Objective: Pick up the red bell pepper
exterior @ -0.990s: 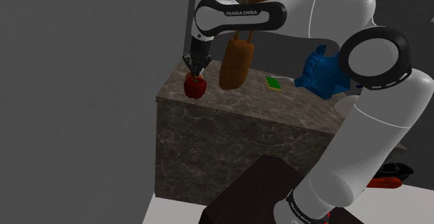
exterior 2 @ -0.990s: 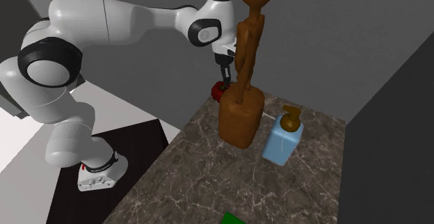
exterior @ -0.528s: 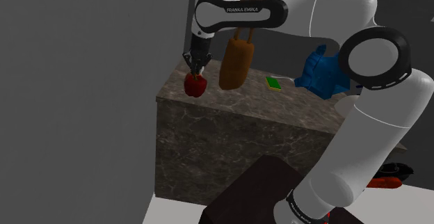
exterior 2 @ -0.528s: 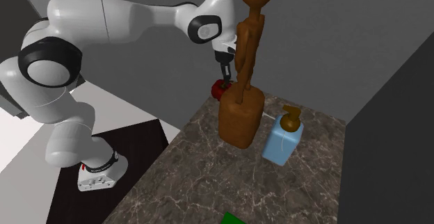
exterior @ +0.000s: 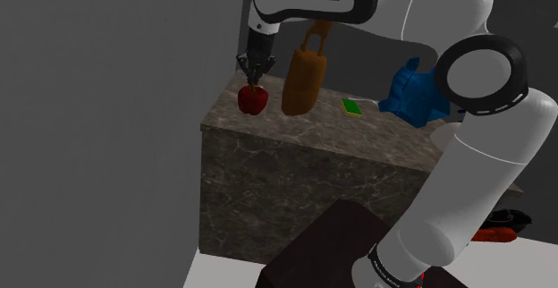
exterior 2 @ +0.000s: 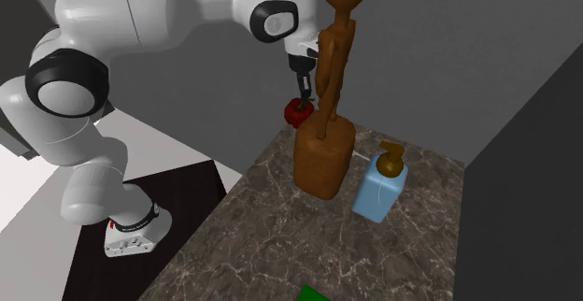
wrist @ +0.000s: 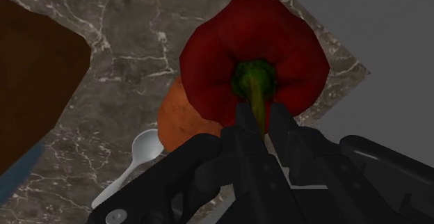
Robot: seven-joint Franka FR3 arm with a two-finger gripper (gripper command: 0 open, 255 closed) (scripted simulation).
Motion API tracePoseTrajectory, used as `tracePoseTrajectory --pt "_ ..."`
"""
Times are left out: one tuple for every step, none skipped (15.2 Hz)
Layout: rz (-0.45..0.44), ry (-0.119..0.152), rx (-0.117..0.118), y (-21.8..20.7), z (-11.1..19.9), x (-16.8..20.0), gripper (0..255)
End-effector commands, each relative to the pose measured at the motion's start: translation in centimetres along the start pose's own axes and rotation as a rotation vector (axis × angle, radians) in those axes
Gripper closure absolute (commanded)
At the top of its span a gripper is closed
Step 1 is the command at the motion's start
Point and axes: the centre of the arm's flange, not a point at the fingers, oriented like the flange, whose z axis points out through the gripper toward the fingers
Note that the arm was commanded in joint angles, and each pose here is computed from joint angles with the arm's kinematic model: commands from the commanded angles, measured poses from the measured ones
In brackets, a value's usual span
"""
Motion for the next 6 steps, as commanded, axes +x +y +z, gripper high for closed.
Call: tracePoseTrajectory --pt "0.0 0.0 0.0 -0.1 -1.1 0.0 255" --pt "0.0 0.0 0.0 0.0 -1.7 0.1 255" --pt "0.0 0.0 0.0 0.0 -2.2 0.1 255" --pt "0.0 0.0 0.0 0.0 -2.7 0.2 255" --pt "0.0 0.0 0.0 0.0 -2.8 0.2 255" --pt "0.0 0.0 0.0 0.0 -2.8 0.2 255"
